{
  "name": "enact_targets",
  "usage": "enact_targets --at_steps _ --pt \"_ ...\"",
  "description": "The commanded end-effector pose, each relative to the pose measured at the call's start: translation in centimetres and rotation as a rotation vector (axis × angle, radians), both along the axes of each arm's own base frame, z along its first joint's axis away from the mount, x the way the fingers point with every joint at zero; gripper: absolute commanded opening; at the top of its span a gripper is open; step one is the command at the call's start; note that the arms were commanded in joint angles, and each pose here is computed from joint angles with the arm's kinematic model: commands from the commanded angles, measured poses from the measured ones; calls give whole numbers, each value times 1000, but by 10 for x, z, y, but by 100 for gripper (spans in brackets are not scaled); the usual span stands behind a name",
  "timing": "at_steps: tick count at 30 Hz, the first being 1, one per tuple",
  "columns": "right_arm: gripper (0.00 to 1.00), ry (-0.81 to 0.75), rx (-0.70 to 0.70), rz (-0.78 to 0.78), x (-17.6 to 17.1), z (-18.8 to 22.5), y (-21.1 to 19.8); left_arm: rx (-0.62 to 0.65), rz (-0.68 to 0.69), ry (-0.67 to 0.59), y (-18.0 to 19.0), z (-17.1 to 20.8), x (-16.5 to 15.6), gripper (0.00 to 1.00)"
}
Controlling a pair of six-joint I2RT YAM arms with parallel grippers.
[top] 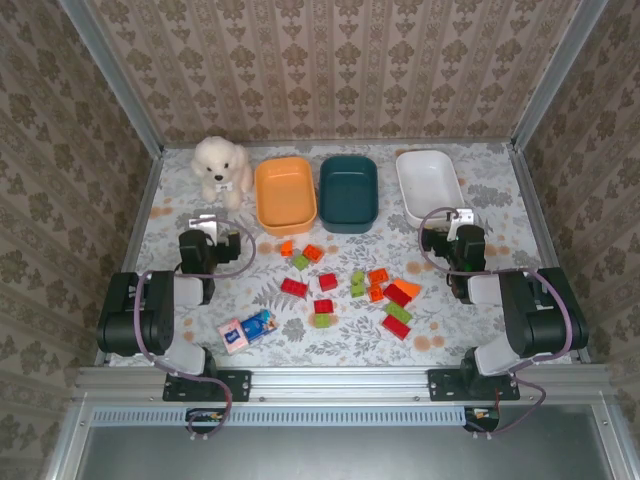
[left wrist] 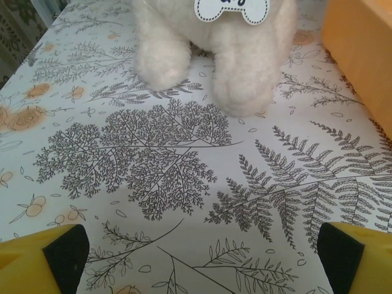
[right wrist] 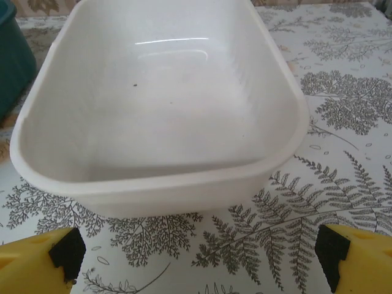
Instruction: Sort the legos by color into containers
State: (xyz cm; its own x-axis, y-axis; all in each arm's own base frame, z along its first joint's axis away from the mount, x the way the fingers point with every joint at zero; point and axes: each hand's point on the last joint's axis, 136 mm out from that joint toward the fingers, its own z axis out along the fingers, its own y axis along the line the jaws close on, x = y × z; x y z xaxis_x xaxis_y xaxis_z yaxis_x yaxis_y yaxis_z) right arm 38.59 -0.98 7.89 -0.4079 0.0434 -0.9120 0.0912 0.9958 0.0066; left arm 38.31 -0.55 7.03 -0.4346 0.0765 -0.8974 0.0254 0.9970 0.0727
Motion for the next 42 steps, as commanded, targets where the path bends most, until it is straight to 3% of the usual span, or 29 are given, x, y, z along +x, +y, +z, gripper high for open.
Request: enact_targets --at_steps 1,25,28,33,39,42 --pt "100 -76 -18 1 13 19 2 16 -23 -87 0 24 17 100" --pt "100 -77 -18 0 13 20 1 18 -24 -91 0 25 16 100" --pt "100 -89 -19 -11 12 24 -1 33 28 -106 7 34 13 100" --pt "100 -20 -2 -124 4 62 -16 126 90 -180 1 80 -10 100" --pt "100 -162 11 -182 -32 139 -15 112 109 -238 -17 132 -50 100" --pt "100 -257 22 -166 -57 203 -7 94 114 -274 -23 164 -68 100"
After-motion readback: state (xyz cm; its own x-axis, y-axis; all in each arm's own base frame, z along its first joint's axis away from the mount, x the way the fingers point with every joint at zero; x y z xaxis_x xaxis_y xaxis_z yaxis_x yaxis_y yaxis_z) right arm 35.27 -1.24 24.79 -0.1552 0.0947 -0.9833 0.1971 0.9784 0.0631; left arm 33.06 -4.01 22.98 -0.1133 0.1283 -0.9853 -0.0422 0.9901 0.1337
